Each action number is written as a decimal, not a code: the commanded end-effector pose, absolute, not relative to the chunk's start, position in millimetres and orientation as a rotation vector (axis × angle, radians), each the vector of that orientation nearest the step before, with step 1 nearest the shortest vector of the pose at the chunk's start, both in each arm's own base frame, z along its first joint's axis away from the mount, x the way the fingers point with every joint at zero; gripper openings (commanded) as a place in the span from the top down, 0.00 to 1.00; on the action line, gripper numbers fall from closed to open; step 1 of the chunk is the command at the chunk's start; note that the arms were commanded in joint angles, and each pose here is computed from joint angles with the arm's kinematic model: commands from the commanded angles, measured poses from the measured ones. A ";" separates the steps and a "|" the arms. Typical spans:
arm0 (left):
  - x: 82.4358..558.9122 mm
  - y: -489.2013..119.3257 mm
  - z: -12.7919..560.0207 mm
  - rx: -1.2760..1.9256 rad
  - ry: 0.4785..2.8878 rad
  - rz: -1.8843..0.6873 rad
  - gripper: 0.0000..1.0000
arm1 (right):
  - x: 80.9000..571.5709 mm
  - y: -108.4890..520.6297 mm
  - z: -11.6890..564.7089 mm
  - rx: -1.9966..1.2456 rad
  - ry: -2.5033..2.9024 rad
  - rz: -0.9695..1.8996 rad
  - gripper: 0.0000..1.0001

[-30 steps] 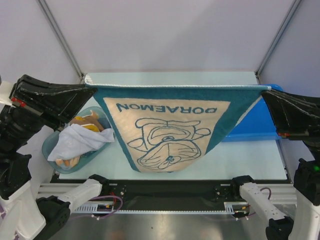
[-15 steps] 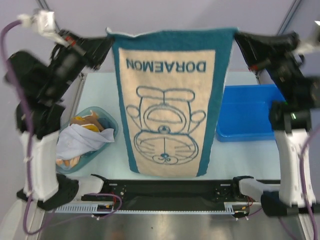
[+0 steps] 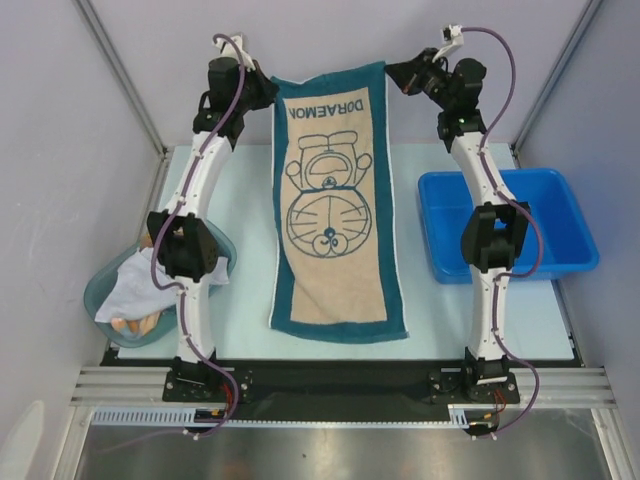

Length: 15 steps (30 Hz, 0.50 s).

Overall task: Fold and stack the towels
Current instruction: Flatten out the crumpled towel, then fold the towel

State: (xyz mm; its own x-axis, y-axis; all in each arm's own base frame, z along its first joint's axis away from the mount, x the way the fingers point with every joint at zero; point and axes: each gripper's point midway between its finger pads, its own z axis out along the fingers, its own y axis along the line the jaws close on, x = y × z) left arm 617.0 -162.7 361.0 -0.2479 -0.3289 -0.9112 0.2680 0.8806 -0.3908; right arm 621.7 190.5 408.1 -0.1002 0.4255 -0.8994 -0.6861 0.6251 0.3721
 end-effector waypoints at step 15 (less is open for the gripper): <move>626.3 -169.0 355.7 0.137 1.571 -0.673 1.00 | 617.9 179.9 364.1 -0.419 1.310 0.889 1.00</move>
